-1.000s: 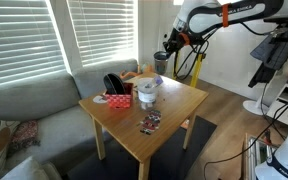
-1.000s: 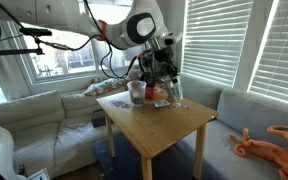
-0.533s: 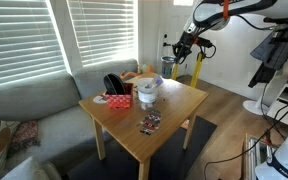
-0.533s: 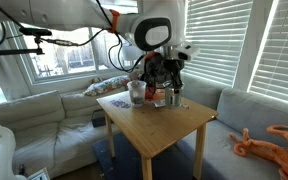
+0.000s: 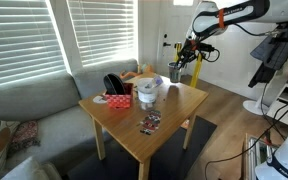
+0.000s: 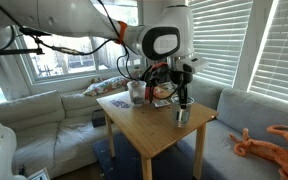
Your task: Pour the contents in the silver cup into the cup on the left
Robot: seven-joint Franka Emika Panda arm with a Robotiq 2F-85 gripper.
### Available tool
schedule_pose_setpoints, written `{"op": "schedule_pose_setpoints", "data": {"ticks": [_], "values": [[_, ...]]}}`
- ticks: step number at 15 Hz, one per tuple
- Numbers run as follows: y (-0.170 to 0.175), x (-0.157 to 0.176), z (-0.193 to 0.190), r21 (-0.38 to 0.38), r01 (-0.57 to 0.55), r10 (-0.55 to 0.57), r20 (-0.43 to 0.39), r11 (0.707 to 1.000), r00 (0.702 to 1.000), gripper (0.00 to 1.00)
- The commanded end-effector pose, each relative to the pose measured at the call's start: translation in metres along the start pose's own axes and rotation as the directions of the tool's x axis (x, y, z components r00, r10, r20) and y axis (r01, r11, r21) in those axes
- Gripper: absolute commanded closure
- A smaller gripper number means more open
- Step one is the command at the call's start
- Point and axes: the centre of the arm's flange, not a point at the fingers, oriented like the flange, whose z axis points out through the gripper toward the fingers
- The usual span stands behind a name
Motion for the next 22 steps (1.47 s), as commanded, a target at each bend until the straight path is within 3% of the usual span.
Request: {"op": "schedule_pose_setpoints", "data": {"ticks": [1,9,18,19,22], "values": [[-0.010,-0.006,0.002,-0.028,-0.040,0.040,-0.025,0.999,0.999,0.99],[-0.030,-0.011,0.000,0.021,-0.059,0.061,-0.065,0.998,0.996,0.99],[-0.052,-0.016,0.014,0.044,-0.015,0.017,-0.045,0.999,0.999,0.99],[-0.052,-0.016,0.014,0.043,-0.016,0.017,-0.043,0.999,0.999,0.71],[-0.044,-0.023,-0.009,0.046,0.012,-0.009,-0.080,0.999,0.997,0.57]]}}
